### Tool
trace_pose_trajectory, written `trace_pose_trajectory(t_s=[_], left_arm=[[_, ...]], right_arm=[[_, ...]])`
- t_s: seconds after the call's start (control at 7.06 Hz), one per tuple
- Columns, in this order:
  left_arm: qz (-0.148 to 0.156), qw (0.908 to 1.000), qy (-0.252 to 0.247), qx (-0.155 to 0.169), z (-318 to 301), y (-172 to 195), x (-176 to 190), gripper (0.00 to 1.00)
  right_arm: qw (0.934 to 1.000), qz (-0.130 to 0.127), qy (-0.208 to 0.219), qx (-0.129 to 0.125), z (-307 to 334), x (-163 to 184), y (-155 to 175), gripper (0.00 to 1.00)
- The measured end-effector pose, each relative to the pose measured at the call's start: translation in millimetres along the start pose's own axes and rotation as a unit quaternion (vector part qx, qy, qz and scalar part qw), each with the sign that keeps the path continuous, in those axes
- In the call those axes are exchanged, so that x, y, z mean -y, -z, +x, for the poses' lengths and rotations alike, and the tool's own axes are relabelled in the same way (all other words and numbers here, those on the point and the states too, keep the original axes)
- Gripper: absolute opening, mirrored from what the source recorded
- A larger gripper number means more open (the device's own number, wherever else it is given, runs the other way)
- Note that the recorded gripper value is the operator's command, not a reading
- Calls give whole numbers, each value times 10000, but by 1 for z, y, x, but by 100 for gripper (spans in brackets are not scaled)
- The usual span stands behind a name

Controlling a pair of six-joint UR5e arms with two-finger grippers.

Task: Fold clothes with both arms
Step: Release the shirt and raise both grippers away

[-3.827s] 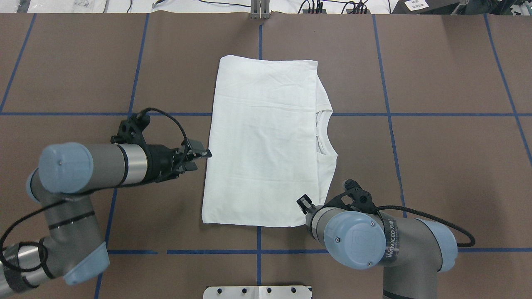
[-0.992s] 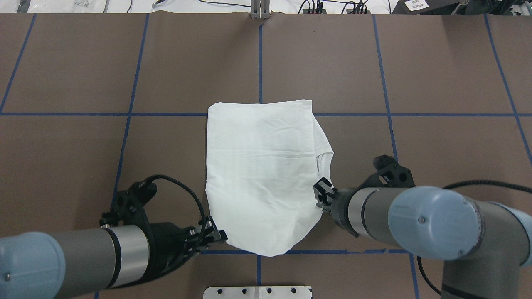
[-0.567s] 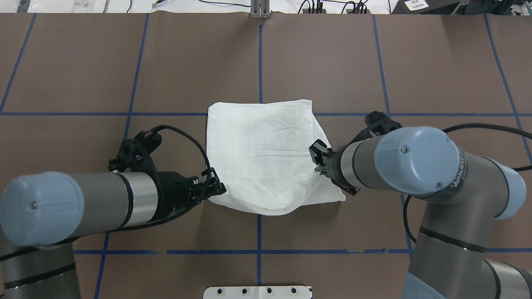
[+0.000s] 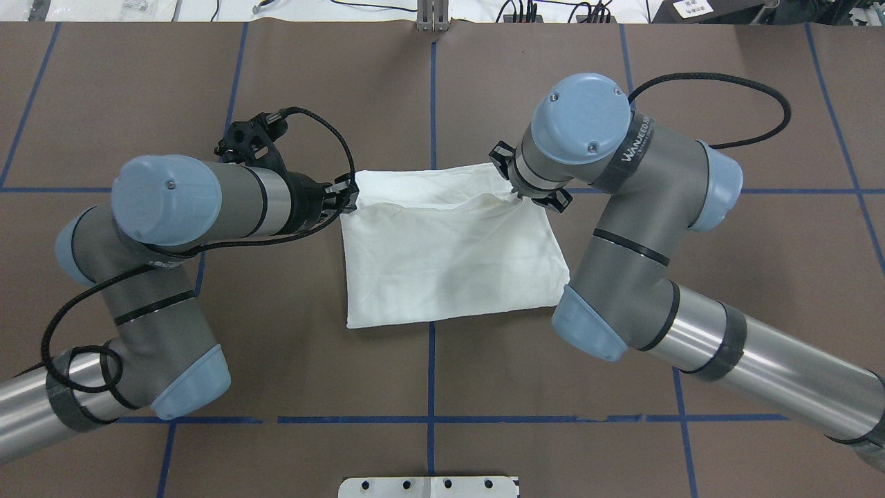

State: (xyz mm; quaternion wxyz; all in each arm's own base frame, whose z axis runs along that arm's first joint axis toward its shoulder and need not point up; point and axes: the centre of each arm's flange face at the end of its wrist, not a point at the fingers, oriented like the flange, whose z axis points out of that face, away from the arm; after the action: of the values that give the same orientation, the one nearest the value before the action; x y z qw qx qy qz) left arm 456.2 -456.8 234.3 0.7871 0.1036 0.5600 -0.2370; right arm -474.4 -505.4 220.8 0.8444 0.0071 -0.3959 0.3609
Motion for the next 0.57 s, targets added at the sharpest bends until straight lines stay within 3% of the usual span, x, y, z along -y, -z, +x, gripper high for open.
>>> trace_pose_trajectory(t_s=[0.14,0.28,0.57], left_arm=[[164,9998,-66,42,-10,-30,27,65],[384,9988,-288,80,-27,-56,65,65],[721,9948,-712,123,-58,-70,129,65]], right_arm=[[9999,51,132,89,-10,21,-31,100],[9991,84,376,186,-17,56,-60,100],[9954,114,943,154,-5,145,-81,100]])
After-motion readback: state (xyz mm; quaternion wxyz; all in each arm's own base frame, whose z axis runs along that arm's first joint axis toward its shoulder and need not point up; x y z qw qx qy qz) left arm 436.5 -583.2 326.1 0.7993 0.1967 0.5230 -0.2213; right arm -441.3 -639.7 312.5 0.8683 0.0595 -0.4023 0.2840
